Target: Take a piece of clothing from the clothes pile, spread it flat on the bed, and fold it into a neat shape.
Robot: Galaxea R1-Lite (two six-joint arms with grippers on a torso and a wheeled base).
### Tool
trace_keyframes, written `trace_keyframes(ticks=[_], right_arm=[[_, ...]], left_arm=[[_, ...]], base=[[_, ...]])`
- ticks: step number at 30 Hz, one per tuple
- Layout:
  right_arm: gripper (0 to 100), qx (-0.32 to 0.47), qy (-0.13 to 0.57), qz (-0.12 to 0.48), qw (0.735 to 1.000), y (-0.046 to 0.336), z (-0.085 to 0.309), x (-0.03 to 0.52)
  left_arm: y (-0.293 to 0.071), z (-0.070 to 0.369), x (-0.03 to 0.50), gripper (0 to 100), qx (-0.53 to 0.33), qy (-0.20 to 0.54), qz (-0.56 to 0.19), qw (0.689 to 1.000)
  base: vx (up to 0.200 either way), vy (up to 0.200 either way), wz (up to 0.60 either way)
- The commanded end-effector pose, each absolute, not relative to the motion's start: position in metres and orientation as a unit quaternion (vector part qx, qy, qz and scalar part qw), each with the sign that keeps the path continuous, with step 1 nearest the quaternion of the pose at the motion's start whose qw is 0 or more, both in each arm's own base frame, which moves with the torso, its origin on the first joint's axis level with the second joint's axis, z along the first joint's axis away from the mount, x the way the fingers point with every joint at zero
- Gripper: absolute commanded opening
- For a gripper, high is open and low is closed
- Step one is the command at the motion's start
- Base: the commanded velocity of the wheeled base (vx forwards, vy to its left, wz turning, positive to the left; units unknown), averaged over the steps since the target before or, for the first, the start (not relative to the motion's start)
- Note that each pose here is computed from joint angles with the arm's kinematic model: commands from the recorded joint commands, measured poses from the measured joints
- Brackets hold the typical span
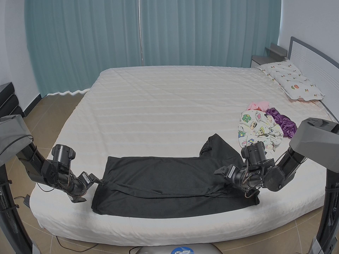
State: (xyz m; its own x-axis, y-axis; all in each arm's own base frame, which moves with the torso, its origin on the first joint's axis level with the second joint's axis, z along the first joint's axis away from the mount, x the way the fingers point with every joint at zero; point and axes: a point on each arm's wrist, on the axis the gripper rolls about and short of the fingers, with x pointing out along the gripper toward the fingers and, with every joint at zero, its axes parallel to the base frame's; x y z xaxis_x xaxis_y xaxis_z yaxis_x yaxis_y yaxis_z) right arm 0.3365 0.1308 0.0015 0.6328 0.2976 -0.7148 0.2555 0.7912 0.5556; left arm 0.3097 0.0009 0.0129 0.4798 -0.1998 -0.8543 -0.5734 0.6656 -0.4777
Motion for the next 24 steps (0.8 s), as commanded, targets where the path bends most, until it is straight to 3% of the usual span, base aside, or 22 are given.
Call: trace_keyframes(ticks=[1,24], right_arm=[[100,0.317,0.441,0.009,0.84,0.132,-0.007,0.334],[100,0.291,0.465,0.005,0.836,0.132,-0.009,0.316]], left_arm=[[0.001,0.013,0.31,100,-0.391,0.495,0.122,0.767],[0.001,0.013,0.31,100,-0.391,0.495,0.122,0.767]], base=[[0.0,0.0,0.0],[0.0,0.0,0.0]])
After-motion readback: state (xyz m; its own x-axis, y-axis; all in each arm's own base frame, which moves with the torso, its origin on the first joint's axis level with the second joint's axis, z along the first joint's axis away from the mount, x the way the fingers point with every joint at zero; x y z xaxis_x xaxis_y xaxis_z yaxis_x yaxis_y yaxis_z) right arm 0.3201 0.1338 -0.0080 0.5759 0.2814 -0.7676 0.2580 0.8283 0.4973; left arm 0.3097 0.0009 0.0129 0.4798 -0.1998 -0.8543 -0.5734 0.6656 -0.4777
